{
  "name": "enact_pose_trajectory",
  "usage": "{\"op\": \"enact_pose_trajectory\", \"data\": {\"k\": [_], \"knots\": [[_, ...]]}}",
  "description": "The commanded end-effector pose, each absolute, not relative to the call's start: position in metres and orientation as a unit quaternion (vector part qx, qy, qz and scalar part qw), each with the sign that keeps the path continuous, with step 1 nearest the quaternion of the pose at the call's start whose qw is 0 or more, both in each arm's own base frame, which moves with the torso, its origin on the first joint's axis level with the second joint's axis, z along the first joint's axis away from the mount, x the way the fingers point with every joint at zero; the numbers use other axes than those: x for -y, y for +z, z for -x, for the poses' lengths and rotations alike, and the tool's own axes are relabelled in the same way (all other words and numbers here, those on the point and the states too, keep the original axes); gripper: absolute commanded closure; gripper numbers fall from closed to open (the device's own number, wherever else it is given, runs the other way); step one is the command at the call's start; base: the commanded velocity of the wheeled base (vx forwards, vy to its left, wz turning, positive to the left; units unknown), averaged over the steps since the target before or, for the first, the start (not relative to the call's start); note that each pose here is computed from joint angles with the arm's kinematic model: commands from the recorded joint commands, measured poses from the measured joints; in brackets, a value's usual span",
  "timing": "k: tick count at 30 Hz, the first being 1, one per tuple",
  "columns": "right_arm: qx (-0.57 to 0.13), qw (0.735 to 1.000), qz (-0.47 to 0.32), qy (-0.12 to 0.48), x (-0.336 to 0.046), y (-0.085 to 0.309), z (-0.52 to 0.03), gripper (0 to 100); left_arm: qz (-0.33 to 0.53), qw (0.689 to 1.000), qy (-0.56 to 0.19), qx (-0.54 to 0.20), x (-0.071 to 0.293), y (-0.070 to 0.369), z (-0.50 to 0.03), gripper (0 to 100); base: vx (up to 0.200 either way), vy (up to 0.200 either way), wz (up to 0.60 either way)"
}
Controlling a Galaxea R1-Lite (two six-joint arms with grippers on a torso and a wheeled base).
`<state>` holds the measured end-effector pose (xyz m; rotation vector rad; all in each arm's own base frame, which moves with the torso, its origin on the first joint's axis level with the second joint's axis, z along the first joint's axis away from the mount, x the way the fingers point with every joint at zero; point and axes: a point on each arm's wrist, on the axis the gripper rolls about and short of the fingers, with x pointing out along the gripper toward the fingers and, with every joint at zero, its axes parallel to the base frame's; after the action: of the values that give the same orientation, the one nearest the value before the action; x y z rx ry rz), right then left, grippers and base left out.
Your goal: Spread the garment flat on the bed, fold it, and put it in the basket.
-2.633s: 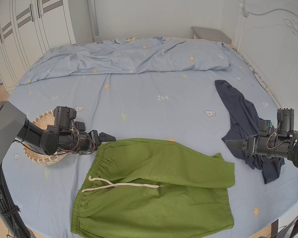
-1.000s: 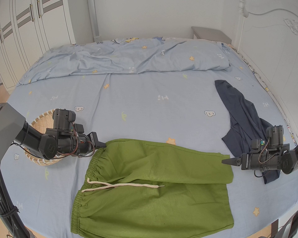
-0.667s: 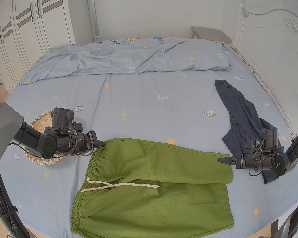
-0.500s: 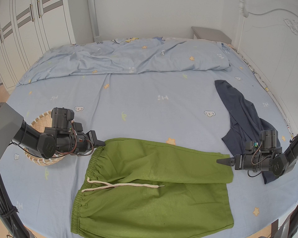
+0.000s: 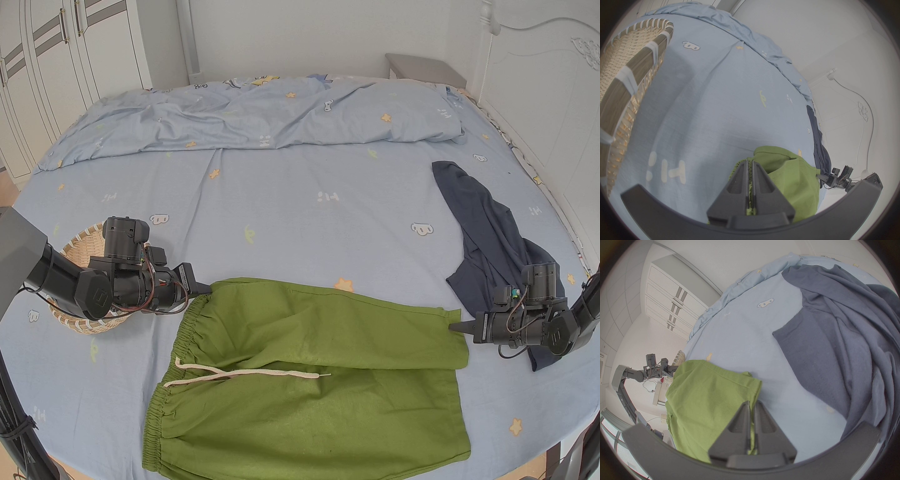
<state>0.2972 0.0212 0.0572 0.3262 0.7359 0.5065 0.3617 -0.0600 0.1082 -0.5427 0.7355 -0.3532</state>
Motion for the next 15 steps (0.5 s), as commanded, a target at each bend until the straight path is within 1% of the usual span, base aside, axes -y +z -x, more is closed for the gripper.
{"op": "enact_pose_trajectory", "data": {"k": [1, 8, 15], "knots": [[-0.348, 0.893, -0.158, 0.238, -0.017, 0.058, -0.298, 100, 0.261, 0.883, -0.17, -0.352, 0.06, 0.109, -0.362, 100, 0.0, 0.0, 0.0], [-0.34, 0.896, -0.162, 0.233, -0.014, 0.063, -0.298, 100, 0.261, 0.884, -0.168, -0.351, 0.058, 0.11, -0.362, 100, 0.0, 0.0, 0.0], [-0.3, 0.909, -0.164, 0.24, -0.017, 0.091, -0.29, 100, 0.263, 0.89, -0.168, -0.331, 0.053, 0.126, -0.356, 100, 0.0, 0.0, 0.0]]}}
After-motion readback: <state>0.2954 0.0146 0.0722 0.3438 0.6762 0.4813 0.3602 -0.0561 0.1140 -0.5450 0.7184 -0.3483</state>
